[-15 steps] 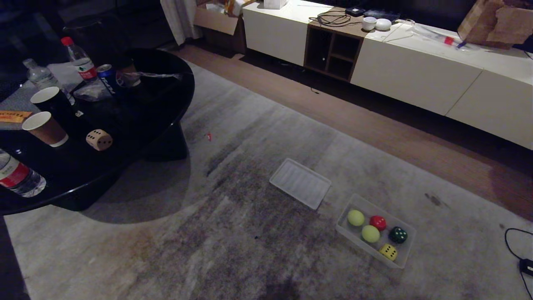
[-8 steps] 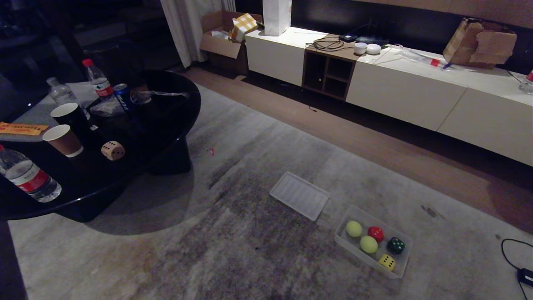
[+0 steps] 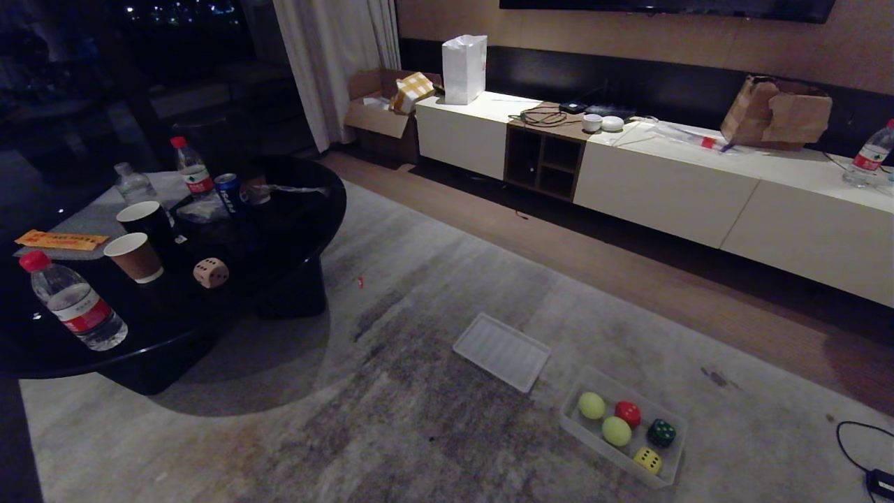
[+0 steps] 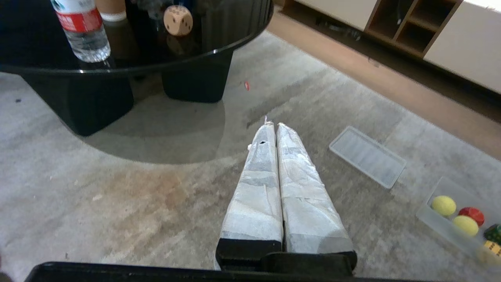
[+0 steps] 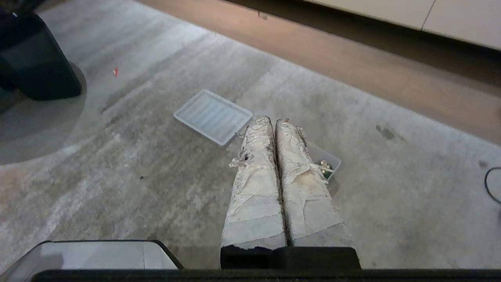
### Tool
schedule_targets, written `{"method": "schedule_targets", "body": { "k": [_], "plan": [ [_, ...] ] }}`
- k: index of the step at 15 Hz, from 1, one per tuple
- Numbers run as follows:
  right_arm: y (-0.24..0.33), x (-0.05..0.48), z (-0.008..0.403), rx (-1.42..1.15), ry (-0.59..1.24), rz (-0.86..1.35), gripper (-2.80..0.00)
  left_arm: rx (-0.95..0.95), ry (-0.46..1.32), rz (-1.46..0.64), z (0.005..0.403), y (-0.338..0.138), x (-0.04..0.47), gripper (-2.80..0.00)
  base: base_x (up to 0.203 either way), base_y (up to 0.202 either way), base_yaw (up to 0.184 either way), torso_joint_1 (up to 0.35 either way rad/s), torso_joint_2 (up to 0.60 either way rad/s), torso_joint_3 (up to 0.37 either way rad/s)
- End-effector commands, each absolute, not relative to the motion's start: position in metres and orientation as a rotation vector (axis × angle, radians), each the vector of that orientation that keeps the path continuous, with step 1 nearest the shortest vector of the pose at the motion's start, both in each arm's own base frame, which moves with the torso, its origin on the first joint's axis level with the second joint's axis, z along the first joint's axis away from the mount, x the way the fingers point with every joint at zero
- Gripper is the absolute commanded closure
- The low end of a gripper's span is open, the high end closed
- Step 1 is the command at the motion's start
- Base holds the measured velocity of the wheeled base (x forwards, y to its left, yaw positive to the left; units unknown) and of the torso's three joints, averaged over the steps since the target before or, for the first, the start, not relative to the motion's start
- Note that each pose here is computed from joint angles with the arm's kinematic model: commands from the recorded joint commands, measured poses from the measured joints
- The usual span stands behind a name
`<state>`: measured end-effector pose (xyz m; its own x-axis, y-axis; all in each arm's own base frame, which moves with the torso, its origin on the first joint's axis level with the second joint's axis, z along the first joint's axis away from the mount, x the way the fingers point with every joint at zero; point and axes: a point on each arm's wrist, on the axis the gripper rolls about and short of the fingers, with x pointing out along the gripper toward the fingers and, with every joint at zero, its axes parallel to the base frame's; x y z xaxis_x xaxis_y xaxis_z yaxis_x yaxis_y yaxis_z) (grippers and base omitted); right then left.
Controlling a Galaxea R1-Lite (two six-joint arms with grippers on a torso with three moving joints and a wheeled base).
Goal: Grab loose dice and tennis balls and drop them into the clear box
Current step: Pick up toys out of the box
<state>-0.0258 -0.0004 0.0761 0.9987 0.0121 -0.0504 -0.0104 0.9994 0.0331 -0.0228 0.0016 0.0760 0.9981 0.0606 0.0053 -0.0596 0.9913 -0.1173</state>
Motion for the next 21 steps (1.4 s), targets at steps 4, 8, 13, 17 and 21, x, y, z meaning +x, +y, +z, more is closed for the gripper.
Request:
{"method": "schedule_targets", "body": {
  "k": [4, 8, 13, 17, 21],
  "plan": [
    [-0.0004, -0.0257, 0.0761, 0.033, 0.054, 0.011, 0.00, -0.110, -0.003, 0.060, 0.0754, 0.0016, -0.0226, 0.00, 0.000, 0.000, 0.000, 0.001, 0.00, 0.123],
    [-0.0004, -0.0257, 0.0759, 0.032, 0.055, 0.010, 0.00, -0.109, -0.003, 0.059, 0.0754, 0.0016, -0.0226, 0.00, 0.000, 0.000, 0.000, 0.001, 0.00, 0.008],
    [-0.0004, -0.0257, 0.0761, 0.032, 0.054, 0.010, 0.00, -0.108, -0.003, 0.058, 0.0754, 0.0016, -0.0226, 0.00, -0.002, -0.004, 0.073, 0.002, 0.00, 0.004],
    [-0.0004, -0.0257, 0.0761, 0.033, 0.054, 0.010, 0.00, -0.109, -0.003, 0.060, 0.0754, 0.0016, -0.0226, 0.00, 0.001, -0.008, 0.164, 0.003, 0.01, 0.008],
    [-0.0004, -0.0257, 0.0761, 0.033, 0.054, 0.010, 0.00, -0.109, -0.003, 0.060, 0.0754, 0.0016, -0.0226, 0.00, -0.001, -0.008, 0.166, 0.003, 0.00, 0.001]
  ]
}}
